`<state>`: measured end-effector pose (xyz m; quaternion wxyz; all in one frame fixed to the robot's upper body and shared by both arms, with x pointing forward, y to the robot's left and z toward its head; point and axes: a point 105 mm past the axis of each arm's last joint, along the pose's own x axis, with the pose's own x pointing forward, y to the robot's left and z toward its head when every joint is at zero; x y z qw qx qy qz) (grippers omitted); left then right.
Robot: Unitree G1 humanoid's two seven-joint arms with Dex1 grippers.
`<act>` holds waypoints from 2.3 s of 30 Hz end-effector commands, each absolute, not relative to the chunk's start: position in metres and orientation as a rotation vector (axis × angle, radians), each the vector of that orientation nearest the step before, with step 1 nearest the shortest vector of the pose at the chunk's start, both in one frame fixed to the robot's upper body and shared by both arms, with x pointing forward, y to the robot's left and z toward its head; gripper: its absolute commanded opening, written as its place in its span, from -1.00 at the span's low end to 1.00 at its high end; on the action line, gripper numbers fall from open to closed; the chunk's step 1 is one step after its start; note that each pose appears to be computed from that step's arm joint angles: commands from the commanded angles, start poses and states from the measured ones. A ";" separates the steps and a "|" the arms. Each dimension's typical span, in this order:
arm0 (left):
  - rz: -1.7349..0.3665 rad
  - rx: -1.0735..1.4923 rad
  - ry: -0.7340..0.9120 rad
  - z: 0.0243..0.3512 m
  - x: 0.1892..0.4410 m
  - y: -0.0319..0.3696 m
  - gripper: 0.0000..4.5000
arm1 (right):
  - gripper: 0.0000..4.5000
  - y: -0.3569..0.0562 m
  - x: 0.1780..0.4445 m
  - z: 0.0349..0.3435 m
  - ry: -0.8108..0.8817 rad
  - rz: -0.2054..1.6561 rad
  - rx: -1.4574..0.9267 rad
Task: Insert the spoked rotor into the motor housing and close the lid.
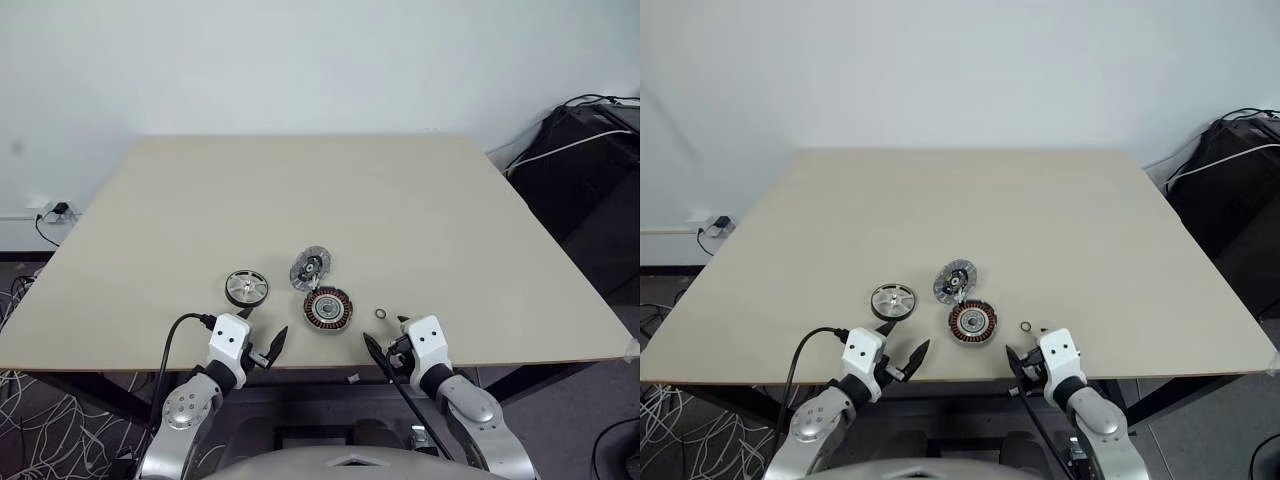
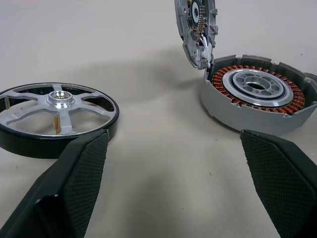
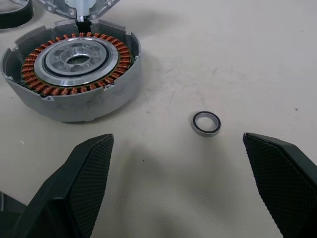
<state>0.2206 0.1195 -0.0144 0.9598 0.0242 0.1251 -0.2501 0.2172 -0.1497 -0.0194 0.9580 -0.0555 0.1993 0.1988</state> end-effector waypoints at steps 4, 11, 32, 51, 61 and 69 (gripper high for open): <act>-0.513 0.068 0.198 -0.002 0.227 0.117 0.99 | 1.00 -0.146 0.225 -0.006 0.343 0.420 -0.101; -0.515 0.080 0.194 -0.002 0.226 0.116 0.99 | 1.00 -0.146 0.226 -0.002 0.329 0.402 -0.103; -0.515 0.090 0.190 -0.002 0.228 0.115 0.99 | 1.00 -0.140 0.263 -0.020 0.383 0.266 -0.069; -0.506 0.089 0.200 -0.003 0.226 0.116 1.00 | 0.45 -0.139 0.260 -0.041 0.465 0.256 -0.017; -0.504 0.087 0.199 -0.003 0.227 0.116 1.00 | -0.56 -0.136 0.259 -0.027 0.418 0.272 -0.023; -0.506 0.086 0.201 -0.004 0.227 0.114 1.00 | -0.56 -0.109 0.270 0.018 0.277 0.392 -0.024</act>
